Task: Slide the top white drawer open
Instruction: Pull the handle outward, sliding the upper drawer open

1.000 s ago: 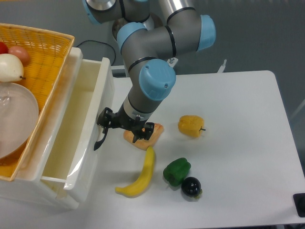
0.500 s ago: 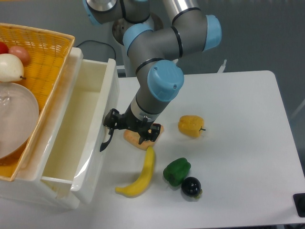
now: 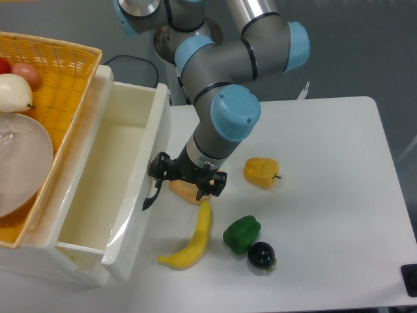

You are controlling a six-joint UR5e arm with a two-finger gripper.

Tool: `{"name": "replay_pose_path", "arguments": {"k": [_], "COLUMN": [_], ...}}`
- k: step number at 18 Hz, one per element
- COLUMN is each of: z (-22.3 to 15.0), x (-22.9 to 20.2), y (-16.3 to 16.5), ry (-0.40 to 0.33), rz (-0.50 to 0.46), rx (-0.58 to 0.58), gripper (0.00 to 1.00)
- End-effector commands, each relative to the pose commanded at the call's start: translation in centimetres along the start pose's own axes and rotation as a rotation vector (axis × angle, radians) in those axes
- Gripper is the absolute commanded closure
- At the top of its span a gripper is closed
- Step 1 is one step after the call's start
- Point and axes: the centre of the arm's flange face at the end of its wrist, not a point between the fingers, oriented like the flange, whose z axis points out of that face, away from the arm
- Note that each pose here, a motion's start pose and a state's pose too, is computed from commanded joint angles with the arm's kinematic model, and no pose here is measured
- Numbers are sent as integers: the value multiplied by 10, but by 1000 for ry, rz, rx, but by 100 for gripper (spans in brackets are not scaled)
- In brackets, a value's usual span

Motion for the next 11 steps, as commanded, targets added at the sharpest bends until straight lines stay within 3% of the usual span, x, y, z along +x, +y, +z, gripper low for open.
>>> {"name": "replay_pose_path", "arguments": {"k": [11], "z": [-4], "x": [-6], "y": [0], "ry": [-8], "rz": [4], "rx": [14], "gripper": [0]}}
